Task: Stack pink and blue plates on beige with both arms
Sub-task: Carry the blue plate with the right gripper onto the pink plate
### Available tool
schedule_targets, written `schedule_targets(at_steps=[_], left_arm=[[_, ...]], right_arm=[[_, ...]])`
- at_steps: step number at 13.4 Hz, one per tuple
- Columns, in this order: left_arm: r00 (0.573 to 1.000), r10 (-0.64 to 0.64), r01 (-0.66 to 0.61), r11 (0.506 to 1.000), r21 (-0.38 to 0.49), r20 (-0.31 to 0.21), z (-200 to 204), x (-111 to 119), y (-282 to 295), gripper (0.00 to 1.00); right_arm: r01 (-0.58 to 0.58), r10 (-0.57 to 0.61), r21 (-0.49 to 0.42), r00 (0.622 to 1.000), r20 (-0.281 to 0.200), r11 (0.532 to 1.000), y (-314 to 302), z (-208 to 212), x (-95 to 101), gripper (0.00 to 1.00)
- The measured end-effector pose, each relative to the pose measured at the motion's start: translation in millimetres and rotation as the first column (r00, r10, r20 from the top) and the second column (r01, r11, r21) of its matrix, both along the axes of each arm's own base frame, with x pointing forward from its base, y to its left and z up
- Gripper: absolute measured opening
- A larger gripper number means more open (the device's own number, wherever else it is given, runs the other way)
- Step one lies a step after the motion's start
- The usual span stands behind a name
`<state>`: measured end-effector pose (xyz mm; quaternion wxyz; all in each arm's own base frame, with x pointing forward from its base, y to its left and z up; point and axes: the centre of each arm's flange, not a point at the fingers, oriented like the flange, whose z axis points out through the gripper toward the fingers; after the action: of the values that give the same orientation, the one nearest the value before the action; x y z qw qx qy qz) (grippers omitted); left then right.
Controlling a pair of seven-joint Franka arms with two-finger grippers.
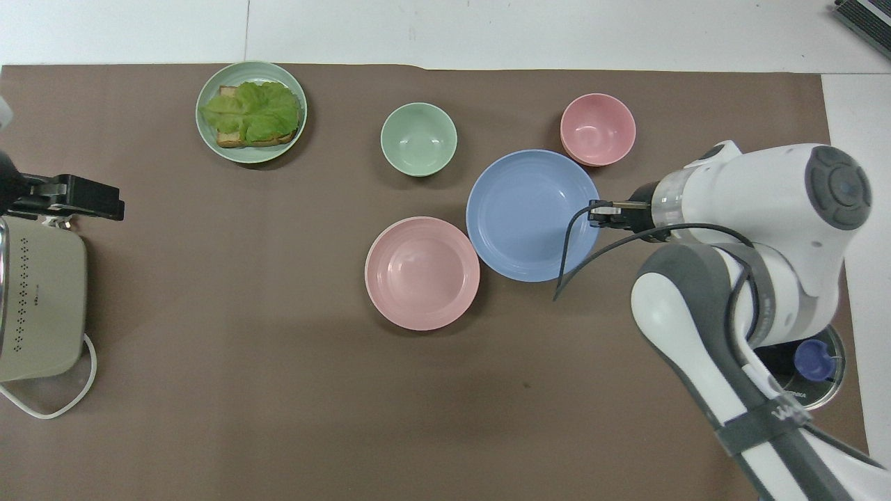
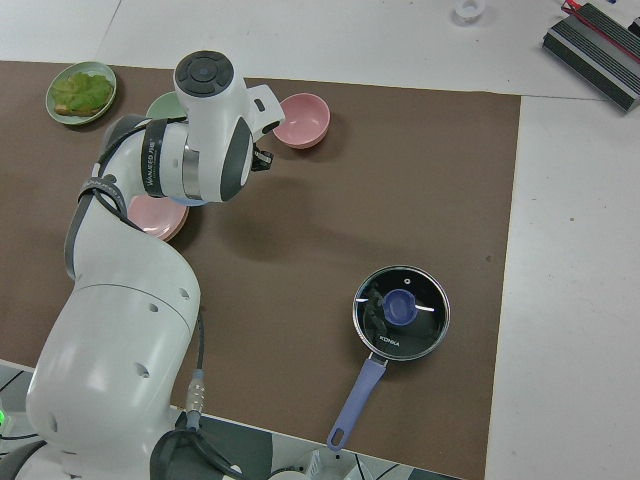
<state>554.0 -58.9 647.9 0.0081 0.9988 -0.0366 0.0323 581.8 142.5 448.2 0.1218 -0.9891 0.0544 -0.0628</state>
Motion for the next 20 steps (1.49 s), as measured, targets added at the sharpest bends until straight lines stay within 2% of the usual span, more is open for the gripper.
schedule_targets(at_steps=[3,8,12,20], left_arm=[[1.000,0.000,0.000,1.000,0.000,0.000,0.0,0.0,0.0,1.00],[1.000,0.000,0.000,1.000,0.000,0.000,0.0,0.0,0.0,1.00],[1.000,0.000,0.000,1.000,0.000,0.000,0.0,0.0,0.0,1.00],[1.000,0.000,0.000,1.000,0.000,0.000,0.0,0.0,0.2,1.00]], right_arm=[[0.056,-0.056,0.027,0.998,-0.003,0.998,54.0,-6.4,-7.7,0.04],[0.142,-0.141,0.072,0.990,-0.016,0.987,136.5,-39.9,-18.5,0.04],[0.141,-0.138,0.057,0.989,-0.051,0.988,149.0,-66.0,-21.8,0.04],[0.118,-0.118,-0.010,0.982,-0.149,0.993,146.5,-112.4,-54.0,0.04]])
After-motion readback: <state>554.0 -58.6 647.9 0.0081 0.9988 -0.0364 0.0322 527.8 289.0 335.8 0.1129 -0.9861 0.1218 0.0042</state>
